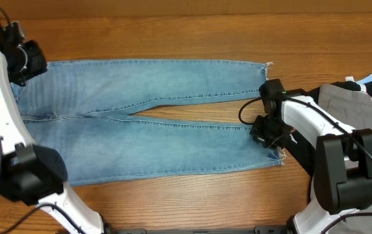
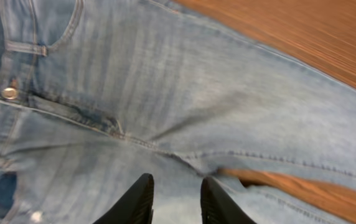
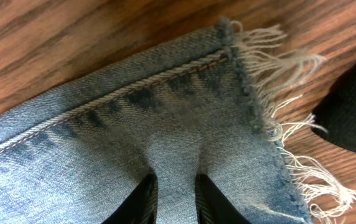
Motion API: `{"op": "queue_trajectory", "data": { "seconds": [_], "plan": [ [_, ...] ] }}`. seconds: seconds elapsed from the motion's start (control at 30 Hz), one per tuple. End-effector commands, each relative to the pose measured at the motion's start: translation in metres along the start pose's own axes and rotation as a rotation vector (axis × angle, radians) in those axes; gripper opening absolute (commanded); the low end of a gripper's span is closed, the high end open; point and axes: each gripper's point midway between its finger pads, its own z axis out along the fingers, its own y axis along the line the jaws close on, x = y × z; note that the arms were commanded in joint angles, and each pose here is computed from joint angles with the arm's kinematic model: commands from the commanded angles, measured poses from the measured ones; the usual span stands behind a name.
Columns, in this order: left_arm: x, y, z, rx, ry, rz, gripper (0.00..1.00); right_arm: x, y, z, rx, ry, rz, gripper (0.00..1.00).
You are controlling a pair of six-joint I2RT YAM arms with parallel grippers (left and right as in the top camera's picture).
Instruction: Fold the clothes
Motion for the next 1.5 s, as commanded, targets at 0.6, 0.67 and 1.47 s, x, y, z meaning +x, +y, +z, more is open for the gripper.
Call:
{"op": "queue_trajectory", "data": {
  "seconds": [0.6, 0.67, 1.47],
  "plan": [
    [0.059, 0.056, -0.131, -0.276, -0.141, -0.197, 0.51, 0.007, -0.026, -0.084, -0.18, -0.126, -0.121, 0.34],
    [0.066, 0.074, -0.139, -0.297, -0.146, -0.276, 0.52, 0.006, -0.018, -0.116, -0.256, -0.215, -0.135, 0.43],
    [0.193, 0.198, 0.057, -0.082, 0.203, -0.867, 0.76, 0.025, 0.007, -0.201, -0.531, -0.417, -0.231, 0.68]
  ]
}}
